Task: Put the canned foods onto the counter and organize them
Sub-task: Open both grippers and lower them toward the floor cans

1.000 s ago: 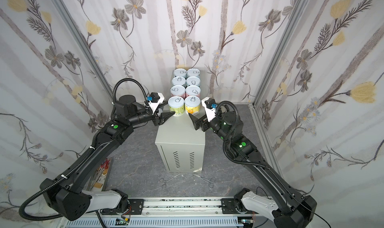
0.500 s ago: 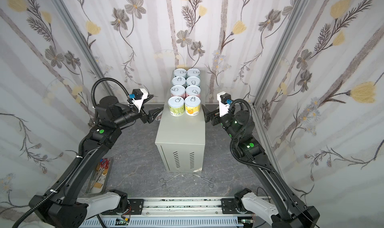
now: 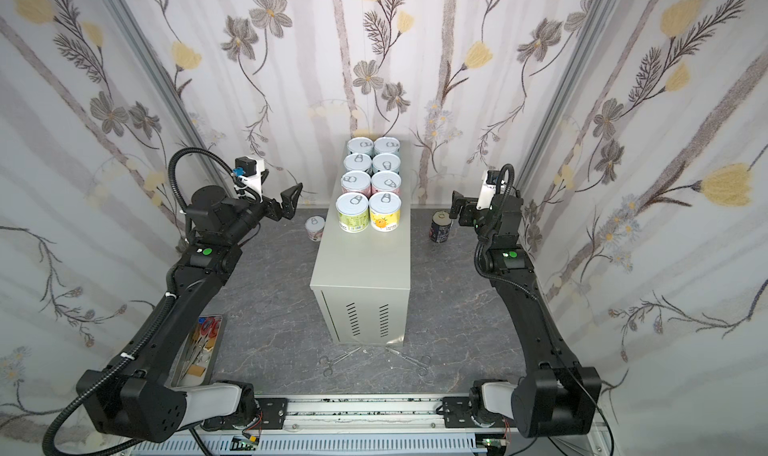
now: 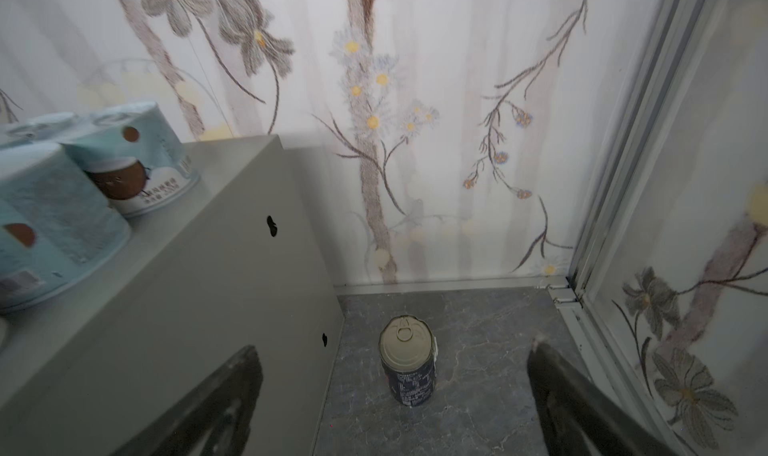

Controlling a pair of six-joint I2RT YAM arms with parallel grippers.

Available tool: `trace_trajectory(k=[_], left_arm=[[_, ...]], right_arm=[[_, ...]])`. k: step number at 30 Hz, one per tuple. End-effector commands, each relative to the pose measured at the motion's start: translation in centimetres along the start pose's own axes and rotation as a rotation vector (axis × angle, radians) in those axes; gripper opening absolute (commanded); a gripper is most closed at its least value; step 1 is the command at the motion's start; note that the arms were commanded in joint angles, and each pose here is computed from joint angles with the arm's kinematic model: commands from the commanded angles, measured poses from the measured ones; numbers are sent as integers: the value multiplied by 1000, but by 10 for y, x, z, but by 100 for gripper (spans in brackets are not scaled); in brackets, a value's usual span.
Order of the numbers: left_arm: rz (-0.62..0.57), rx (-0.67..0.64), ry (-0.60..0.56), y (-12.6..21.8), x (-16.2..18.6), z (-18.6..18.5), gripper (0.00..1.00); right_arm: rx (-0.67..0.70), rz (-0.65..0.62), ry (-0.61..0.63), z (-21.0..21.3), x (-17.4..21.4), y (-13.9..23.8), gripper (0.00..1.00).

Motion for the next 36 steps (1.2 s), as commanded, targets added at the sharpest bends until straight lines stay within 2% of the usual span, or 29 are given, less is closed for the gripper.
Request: trace_trajectory(k=[1,2,8,14,19,25,36], left_arm=[[46,-120,44,-11,15,20,100],[48,-132,48,-14,12,25,100],[103,-212,123,-36,47,42,100],[142,-194,133,-53,74,43,100],[197,-157,147,-64,89,42,100],[227,-133,165,-75,101,44,100],[291,-92,228,-96,134,41,100]], right_arm=[[16,74,-66,-8,17,-30,100],[25,83,-70,-11,22,-40,100],[43,174,-80,-23,51,-98,97],[68,271,-112,-36,81,-143,99],[27,347,-147,-41,109,-172,100],[4,407,-177,-44,132,-188,100],[32,514,-114,-54,169,-196,99]])
Point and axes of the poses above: each gripper's point midway between its finger pads, its own y axis back along the fingers, its own z axis along the line the jaws close on, x = y × z, the point moved 8 cm from there along y, back along the fingers, and after that the axes turned 8 degrees about -y, right-handed, at the moved point
